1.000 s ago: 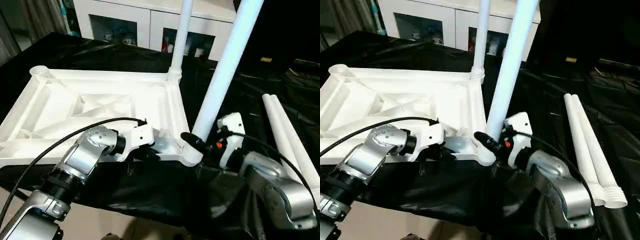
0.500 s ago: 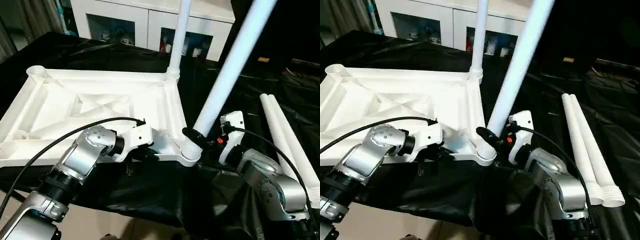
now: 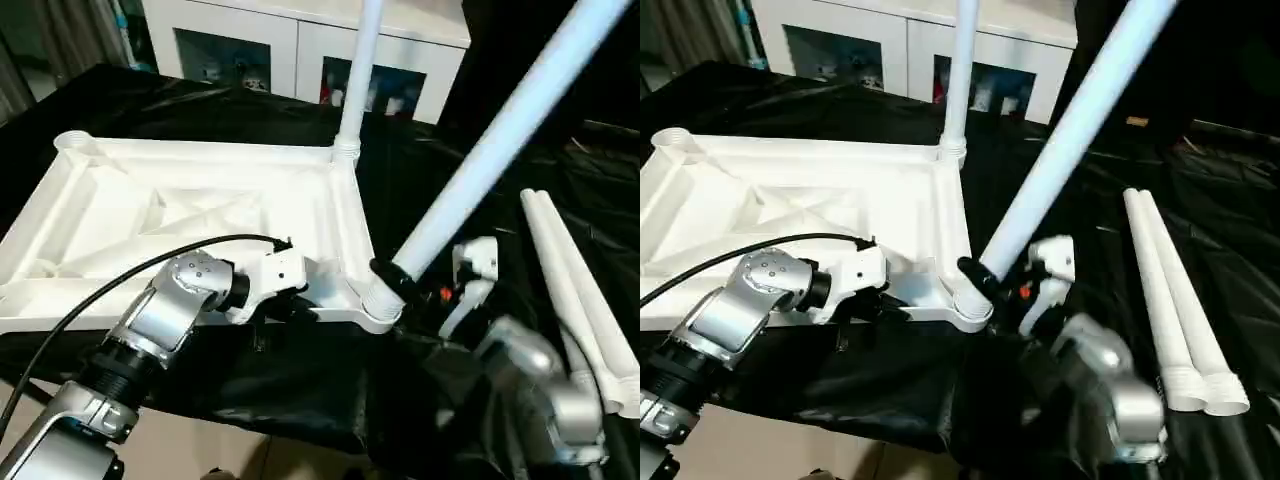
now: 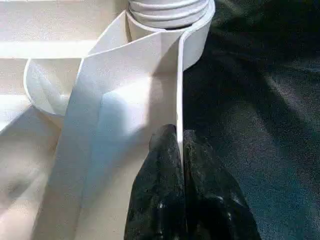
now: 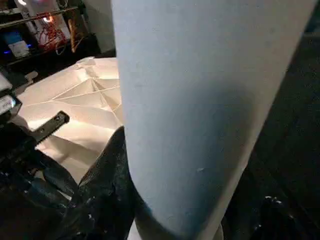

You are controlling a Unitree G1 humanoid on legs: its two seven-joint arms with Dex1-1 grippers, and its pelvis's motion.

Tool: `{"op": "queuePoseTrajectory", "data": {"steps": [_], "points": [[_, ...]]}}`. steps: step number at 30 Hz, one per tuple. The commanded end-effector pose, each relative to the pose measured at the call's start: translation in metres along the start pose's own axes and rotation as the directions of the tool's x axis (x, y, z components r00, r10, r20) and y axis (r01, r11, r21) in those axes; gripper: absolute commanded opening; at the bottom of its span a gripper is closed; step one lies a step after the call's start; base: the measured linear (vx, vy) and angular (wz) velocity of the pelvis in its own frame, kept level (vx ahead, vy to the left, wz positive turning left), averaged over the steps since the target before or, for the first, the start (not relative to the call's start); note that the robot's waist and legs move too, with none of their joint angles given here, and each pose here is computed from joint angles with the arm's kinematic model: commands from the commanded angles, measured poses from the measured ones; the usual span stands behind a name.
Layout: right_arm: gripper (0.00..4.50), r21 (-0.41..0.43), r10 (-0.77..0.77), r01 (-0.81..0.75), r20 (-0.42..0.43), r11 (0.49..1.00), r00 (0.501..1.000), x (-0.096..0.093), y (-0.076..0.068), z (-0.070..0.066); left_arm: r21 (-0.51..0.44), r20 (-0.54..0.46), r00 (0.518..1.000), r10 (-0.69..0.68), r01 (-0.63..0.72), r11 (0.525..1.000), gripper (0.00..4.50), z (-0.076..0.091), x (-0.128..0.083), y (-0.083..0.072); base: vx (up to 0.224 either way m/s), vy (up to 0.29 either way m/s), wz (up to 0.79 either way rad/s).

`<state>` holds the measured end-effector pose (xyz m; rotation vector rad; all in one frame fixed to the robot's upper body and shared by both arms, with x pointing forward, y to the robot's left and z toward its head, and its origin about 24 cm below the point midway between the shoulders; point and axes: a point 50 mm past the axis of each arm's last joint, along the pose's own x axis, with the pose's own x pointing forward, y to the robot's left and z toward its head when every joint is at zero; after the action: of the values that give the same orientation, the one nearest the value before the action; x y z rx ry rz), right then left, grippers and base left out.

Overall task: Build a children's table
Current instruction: Insert table leg to table base

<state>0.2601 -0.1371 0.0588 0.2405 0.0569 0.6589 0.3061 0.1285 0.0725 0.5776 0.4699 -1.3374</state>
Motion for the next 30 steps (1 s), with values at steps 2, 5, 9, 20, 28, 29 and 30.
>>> {"op": "queuePoseTrajectory", "data": {"steps": [2,5,9,20,28,29,30], "points": [[1.85,-0.005,-0.028,0.028,-0.096,1.0,0.995,-0.007,0.0,-0.023,-0.013,0.033,0.996,0.081,-0.081,0.997,0.0,0.002,-0.003,0.008,0.0,0.0,0.0],[1.85,-0.037,-0.03,0.027,-0.104,0.999,0.994,-0.01,0.003,-0.031,-0.012,0.031,0.996,0.085,-0.084,0.996,0.0,0.002,-0.003,0.009,0.0,0.0,0.0],[1.85,-0.071,0.014,-0.026,-0.157,0.997,0.987,-0.012,0.01,-0.039,-0.01,0.022,0.997,0.08,-0.079,0.997,0.0,0.0,-0.005,0.008,0.0,0.0,0.0],[1.85,-0.012,0.21,-0.228,-0.343,0.974,0.915,-0.004,0.015,-0.041,0.009,-0.011,0.998,0.065,-0.065,0.998,0.0,-0.004,-0.009,0.008,0.0,0.0,0.0],[1.85,0.023,0.278,-0.292,-0.391,0.956,0.877,0.003,0.004,-0.033,0.042,-0.026,0.999,0.048,-0.047,0.998,0.0,-0.003,-0.01,0.01,0.0,0.0,0.0],[1.85,0.024,0.285,-0.301,-0.402,0.953,0.87,0.002,0.003,-0.033,0.046,-0.027,0.999,0.047,-0.046,0.998,0.0,-0.003,-0.01,0.01,0.0,0.0,0.0],[1.85,0.023,0.285,-0.302,-0.404,0.953,0.869,0.002,0.003,-0.033,0.046,-0.027,0.999,0.047,-0.045,0.998,0.0,-0.003,-0.01,0.01,0.0,0.0,0.0]]}}
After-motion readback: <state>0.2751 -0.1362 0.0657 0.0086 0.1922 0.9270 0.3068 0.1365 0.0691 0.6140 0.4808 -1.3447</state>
